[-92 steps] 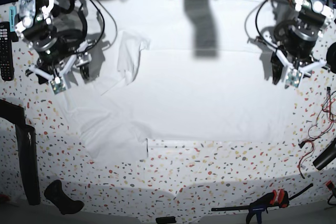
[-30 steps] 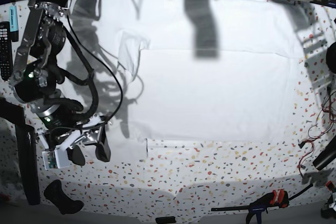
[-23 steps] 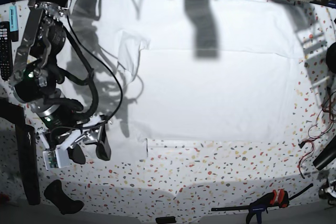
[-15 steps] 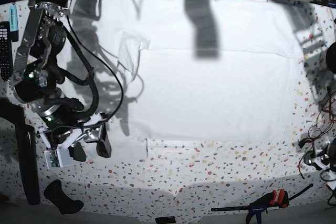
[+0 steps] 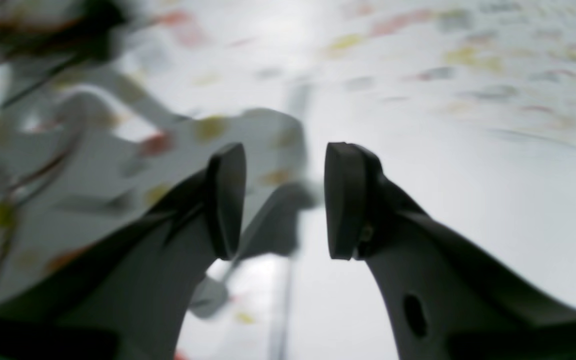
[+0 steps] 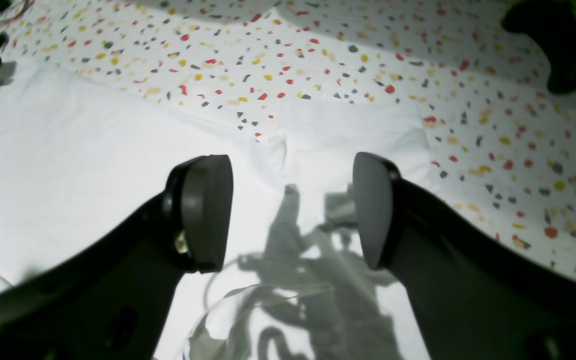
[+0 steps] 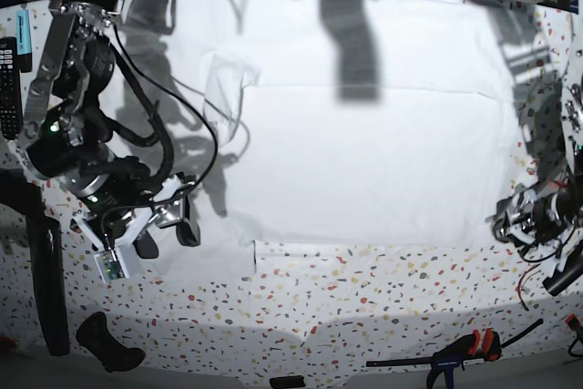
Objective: Fold the T-shirt properly
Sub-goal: 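Lower both grippers to opposite side edges of the folded white shirt, then close both grippers on the shirt's side edges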
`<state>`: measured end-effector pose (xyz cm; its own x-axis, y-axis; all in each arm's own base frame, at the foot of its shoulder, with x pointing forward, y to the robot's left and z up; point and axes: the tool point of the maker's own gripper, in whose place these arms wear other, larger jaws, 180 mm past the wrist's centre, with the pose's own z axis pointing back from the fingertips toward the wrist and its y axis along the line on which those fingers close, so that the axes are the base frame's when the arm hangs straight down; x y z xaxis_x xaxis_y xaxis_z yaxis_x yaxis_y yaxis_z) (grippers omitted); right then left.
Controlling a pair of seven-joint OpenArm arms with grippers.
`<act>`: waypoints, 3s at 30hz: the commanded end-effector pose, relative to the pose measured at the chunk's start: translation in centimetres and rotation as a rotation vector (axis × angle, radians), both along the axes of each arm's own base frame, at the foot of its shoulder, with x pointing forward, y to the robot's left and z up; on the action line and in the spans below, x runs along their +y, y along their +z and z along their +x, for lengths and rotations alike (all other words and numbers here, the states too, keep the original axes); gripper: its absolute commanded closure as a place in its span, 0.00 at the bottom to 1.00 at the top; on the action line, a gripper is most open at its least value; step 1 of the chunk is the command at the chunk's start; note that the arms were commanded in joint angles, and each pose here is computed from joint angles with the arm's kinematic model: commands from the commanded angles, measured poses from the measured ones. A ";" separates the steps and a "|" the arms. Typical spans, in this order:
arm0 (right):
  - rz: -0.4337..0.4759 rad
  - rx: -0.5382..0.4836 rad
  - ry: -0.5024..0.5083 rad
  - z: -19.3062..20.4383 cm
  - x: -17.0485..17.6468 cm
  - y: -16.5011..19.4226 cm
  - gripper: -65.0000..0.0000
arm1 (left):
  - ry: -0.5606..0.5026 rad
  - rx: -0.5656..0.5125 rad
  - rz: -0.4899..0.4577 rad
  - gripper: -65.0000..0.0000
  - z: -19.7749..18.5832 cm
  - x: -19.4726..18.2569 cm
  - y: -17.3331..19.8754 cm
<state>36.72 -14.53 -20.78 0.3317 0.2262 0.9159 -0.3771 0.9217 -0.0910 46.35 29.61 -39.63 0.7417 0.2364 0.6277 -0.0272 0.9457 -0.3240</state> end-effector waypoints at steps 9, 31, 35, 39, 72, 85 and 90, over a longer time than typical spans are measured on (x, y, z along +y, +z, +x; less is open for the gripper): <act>-0.008 -0.047 0.015 0.2 0.1 1.5 0.43 | 0.057 -0.122 -0.041 0.60 1.7 0.7 2.2; 0.022 -0.033 0.040 0.0 0.7 1.4 0.43 | 0.040 -0.052 -0.153 0.60 -0.8 -1.1 -0.3; 0.022 -0.033 0.040 0.0 0.7 1.4 0.43 | 0.053 -0.073 -0.178 0.60 -0.2 -1.4 0.2; 0.022 -0.033 0.040 0.0 0.7 1.4 0.43 | 0.034 -0.071 -0.195 0.60 0.0 -2.8 -0.1; -0.017 -0.008 0.015 0.0 0.0 0.8 0.43 | -0.008 -0.145 -0.132 1.00 1.8 -4.9 0.4; -0.117 0.235 -0.262 6.3 -9.2 -5.2 0.43 | -0.019 -0.120 -0.133 1.00 1.4 -5.1 0.1; -0.063 0.325 -0.323 9.7 -12.5 -5.5 0.43 | -0.018 -0.121 -0.133 1.00 1.4 -5.1 0.1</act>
